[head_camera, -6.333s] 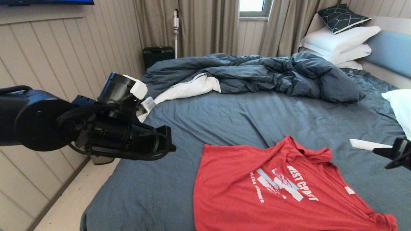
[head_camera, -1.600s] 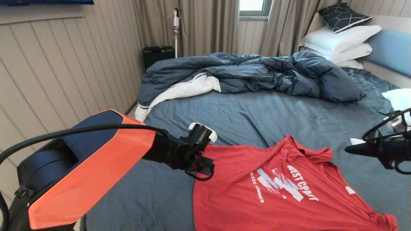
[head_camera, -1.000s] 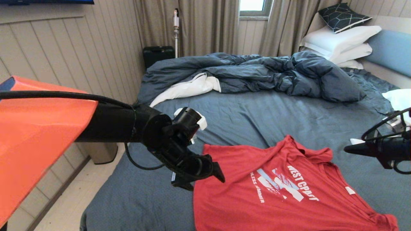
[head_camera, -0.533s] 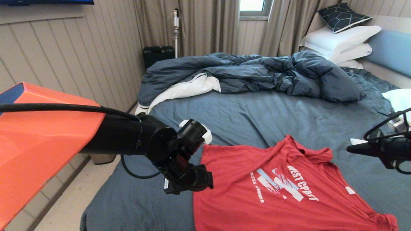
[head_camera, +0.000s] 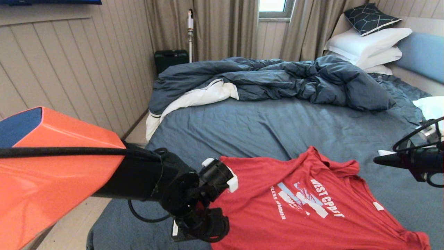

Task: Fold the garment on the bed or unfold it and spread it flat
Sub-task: Unford the red T-shirt

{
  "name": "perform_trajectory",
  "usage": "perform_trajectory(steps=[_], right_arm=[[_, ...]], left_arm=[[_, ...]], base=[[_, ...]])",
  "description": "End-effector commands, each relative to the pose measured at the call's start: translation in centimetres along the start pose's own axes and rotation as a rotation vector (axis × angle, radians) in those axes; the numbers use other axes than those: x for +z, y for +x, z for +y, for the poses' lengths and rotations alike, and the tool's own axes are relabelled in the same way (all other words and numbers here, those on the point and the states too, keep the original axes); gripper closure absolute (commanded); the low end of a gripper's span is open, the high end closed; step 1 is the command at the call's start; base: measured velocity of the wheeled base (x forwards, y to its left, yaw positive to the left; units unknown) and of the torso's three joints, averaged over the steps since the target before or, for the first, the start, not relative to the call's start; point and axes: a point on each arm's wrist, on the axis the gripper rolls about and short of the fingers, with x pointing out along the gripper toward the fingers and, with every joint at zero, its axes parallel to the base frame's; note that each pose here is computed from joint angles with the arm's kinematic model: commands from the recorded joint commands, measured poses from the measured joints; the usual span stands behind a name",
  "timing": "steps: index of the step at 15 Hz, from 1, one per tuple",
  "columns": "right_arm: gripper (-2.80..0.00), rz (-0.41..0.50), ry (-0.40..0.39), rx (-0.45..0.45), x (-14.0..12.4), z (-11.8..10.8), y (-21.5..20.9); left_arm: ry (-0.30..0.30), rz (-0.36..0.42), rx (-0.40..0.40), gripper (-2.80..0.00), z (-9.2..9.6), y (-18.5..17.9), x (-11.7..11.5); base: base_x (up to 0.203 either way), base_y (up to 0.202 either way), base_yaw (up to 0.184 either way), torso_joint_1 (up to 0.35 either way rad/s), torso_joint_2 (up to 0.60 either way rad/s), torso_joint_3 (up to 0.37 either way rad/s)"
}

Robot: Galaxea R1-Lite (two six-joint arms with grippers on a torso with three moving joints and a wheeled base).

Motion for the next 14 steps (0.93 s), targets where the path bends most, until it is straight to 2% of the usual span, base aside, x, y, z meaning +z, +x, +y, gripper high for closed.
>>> perform_trajectory(steps=[1, 3, 6, 9, 11, 14], right_arm=[[0.0, 0.0, 0.005, 0.002, -0.1, 0.0, -0.1], [0.0, 0.003, 0.008, 0.001, -0.2, -0.1, -0.1], [0.0, 0.006, 0.011, 0.0, -0.2, -0.2, 0.0], [0.0, 0.007, 0.01, 0.001, -0.3, -0.1, 0.0], [0.0, 0.008, 0.011, 0.0, -0.3, -0.2, 0.0], [0.0, 0.007, 0.012, 0.004, -0.4, -0.1, -0.2]], left_arm=[[0.051, 0.012, -0.011, -2.8, -0.6, -0.5, -2.2], [0.118, 0.032, -0.009, -2.8, -1.6, 0.5, -4.4], [0.145, -0.042, -0.01, -2.8, -1.7, 2.1, -4.5], [0.109, -0.096, -0.02, -2.8, 0.1, 2.5, -0.7], [0.093, -0.131, -0.027, -2.8, -0.3, 3.2, 0.5], [0.055, -0.196, 0.033, -2.8, -1.2, 4.2, 0.9]], base=[[0.0, 0.0, 0.0, 0.0, 0.0, 0.0], [0.0, 0.0, 0.0, 0.0, 0.0, 0.0], [0.0, 0.0, 0.0, 0.0, 0.0, 0.0], [0.0, 0.0, 0.0, 0.0, 0.0, 0.0], [0.0, 0.0, 0.0, 0.0, 0.0, 0.0], [0.0, 0.0, 0.0, 0.0, 0.0, 0.0]])
